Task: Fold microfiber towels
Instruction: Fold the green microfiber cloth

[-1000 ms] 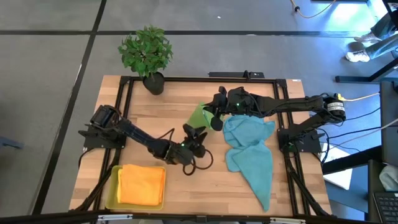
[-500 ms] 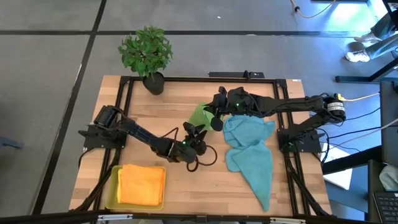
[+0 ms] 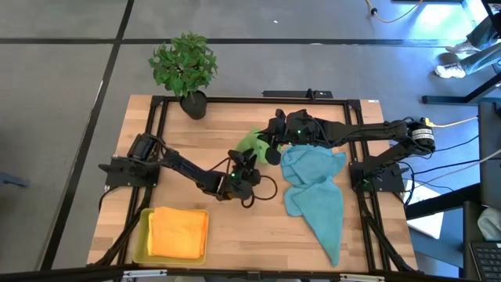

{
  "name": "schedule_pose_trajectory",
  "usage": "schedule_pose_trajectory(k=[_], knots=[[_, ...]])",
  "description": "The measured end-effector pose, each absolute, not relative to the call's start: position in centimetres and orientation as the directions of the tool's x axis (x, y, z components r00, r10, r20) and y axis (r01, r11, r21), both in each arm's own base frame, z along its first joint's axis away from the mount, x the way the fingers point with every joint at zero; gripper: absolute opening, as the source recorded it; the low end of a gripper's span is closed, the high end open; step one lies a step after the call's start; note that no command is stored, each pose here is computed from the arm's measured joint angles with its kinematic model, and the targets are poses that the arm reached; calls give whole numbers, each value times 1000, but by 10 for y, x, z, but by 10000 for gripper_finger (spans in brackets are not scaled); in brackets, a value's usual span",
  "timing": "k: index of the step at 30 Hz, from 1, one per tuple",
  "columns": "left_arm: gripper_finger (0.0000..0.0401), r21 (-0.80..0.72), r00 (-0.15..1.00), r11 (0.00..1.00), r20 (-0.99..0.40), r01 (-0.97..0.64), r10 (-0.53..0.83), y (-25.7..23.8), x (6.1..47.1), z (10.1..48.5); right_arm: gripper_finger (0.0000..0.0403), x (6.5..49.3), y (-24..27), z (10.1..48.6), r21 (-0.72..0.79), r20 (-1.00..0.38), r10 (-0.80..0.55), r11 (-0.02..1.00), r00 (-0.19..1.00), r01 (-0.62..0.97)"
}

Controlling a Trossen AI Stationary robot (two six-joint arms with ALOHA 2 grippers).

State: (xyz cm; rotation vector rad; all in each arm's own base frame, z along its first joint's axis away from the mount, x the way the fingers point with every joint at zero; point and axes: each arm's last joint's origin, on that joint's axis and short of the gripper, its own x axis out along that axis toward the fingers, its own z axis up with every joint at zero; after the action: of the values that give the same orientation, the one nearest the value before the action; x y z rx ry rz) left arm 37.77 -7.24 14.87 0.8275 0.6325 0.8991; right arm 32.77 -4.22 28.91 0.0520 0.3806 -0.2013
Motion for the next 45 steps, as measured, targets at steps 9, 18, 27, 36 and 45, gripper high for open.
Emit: schedule_pose_trajectory(k=[9,18,27,36,45], knots=[[115,888,407,247,-75,-389,911,-78,374,151,5,328,-42,289,18,-380,-169,982,910,190],[4,896,472,261,-66,-359,879,-107,364,161,5,326,-41,285,15,-419,-167,982,892,190],[0,811,595,419,-111,-408,796,-124,310,201,5,326,-31,283,66,-444,-88,989,892,131],[0,610,755,759,-382,-228,533,-102,246,220,5,324,1,277,121,-502,-3,990,865,74],[0,407,824,912,-532,47,195,-114,223,225,5,329,61,247,217,-613,150,976,775,-17]])
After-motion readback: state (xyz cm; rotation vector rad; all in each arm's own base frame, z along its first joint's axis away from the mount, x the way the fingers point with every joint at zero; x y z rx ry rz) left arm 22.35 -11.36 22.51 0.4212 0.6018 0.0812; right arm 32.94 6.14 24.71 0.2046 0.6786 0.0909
